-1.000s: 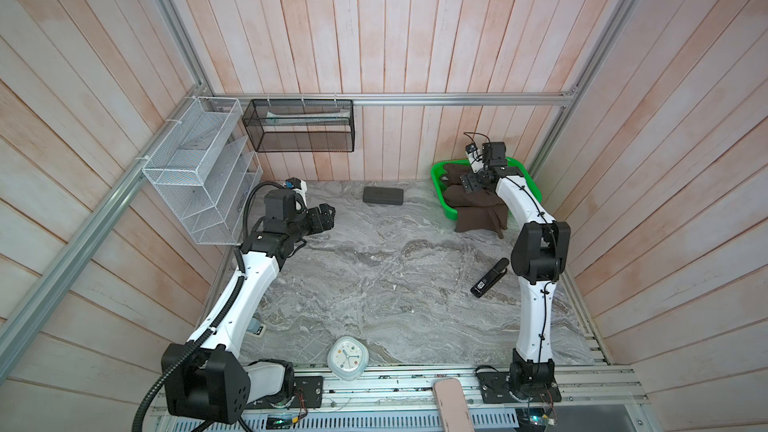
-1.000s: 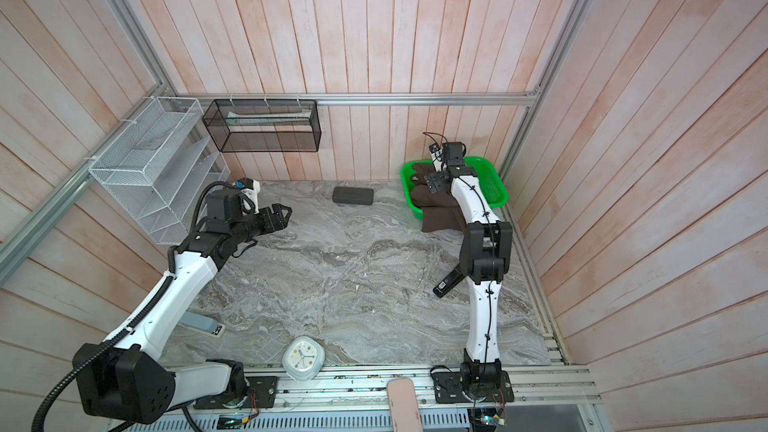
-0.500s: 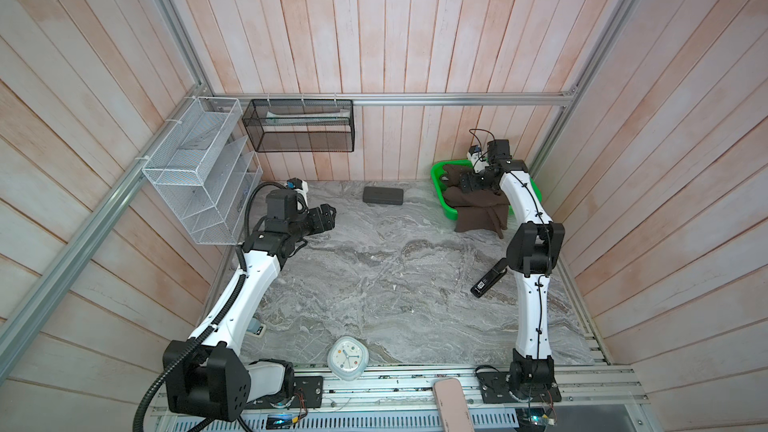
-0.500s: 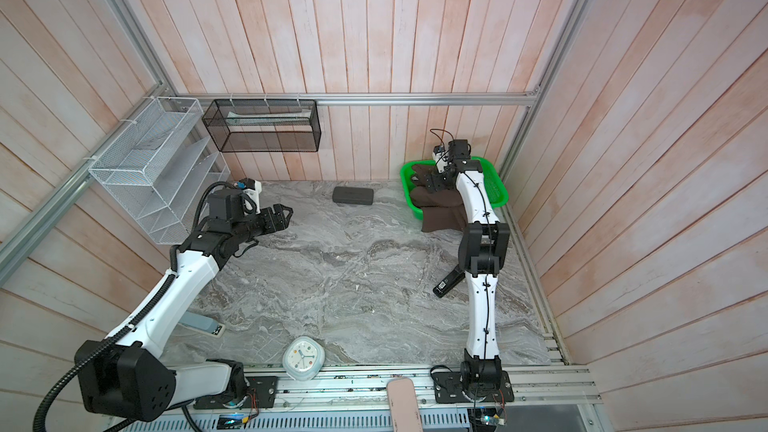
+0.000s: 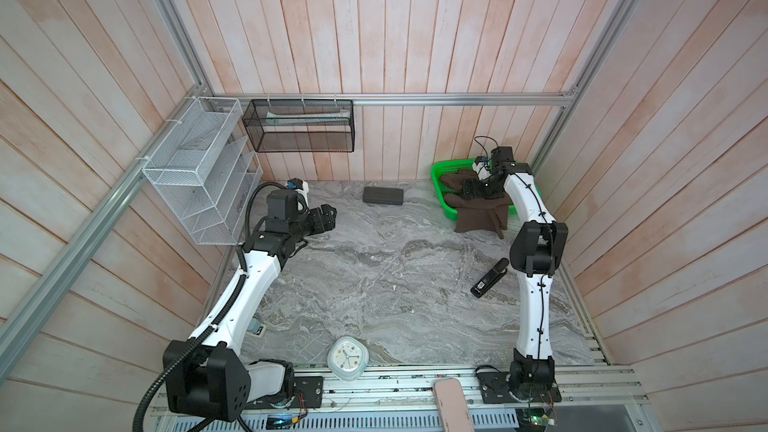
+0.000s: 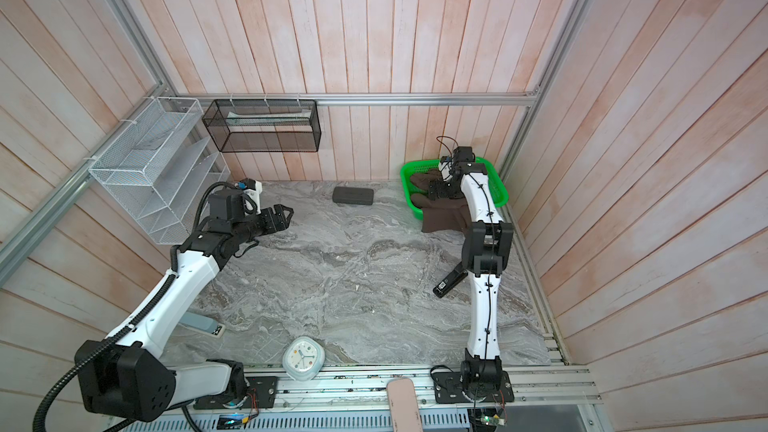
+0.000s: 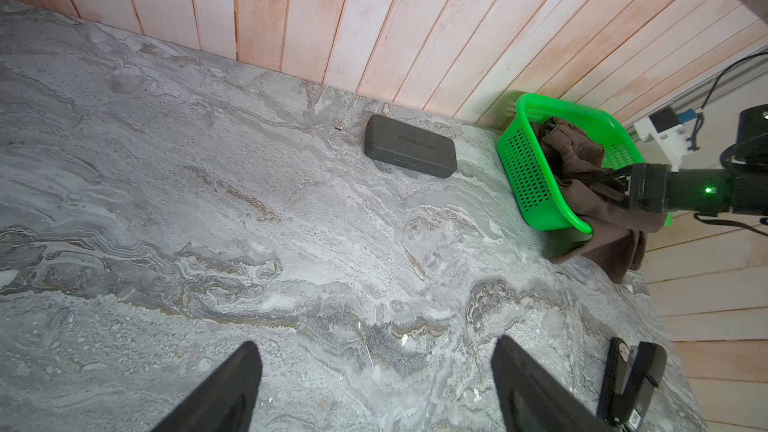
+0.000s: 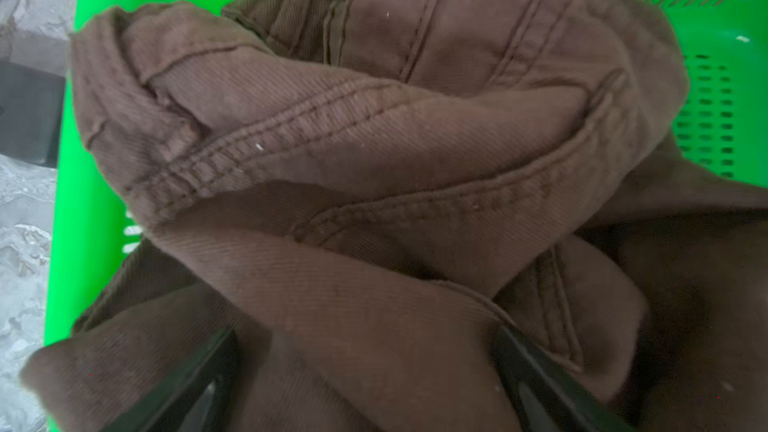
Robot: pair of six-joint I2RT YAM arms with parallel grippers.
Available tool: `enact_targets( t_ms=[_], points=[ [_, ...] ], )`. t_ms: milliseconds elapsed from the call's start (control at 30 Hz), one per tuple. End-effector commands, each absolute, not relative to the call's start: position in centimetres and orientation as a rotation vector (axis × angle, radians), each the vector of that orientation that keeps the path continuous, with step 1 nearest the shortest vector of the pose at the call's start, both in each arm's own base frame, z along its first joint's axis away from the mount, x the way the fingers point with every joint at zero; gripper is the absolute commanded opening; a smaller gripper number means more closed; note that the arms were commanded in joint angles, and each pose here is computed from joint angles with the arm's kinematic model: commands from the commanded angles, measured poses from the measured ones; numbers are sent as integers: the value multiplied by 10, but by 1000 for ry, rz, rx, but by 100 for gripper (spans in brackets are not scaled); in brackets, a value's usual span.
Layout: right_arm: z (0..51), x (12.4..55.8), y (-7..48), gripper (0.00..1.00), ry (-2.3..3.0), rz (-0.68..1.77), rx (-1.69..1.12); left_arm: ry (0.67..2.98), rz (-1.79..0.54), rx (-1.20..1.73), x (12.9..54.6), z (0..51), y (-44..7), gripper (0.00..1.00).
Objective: Fold and stack the trousers
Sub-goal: 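Close the right gripper on the brown trousers' waistband in the basket, then lift the trousers out of the basket and drop them onto the table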
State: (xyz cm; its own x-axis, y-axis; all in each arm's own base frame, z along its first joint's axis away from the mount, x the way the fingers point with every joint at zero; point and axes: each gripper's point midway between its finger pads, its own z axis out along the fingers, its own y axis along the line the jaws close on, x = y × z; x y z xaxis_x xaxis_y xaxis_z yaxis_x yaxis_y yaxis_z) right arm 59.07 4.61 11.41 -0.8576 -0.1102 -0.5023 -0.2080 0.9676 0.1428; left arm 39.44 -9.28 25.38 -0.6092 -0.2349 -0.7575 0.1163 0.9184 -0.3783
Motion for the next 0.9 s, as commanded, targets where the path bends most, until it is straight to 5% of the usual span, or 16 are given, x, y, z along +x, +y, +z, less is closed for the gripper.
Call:
enact_targets(
  t_ms=[0,200,400,533,767,867],
  points=[
    [101,573,48,98,2694,232,-229,2179,-487,-88,393,248,-93,89],
    [51,581,33,97,2772,101,-139,2185,-481,-87,394,245,-94,89],
    [9,592,23,85,2808,54,-27,2191,-467,-87,394,242,-93,89],
    [4,599,24,65,2790,63,21,2194,-464,-90,393,240,-92,89],
    [63,625,41,2,2632,163,81,2190,-474,-88,391,243,-95,89],
    [157,647,67,0,2387,262,33,2175,-477,-87,388,252,-95,89]
  ],
)
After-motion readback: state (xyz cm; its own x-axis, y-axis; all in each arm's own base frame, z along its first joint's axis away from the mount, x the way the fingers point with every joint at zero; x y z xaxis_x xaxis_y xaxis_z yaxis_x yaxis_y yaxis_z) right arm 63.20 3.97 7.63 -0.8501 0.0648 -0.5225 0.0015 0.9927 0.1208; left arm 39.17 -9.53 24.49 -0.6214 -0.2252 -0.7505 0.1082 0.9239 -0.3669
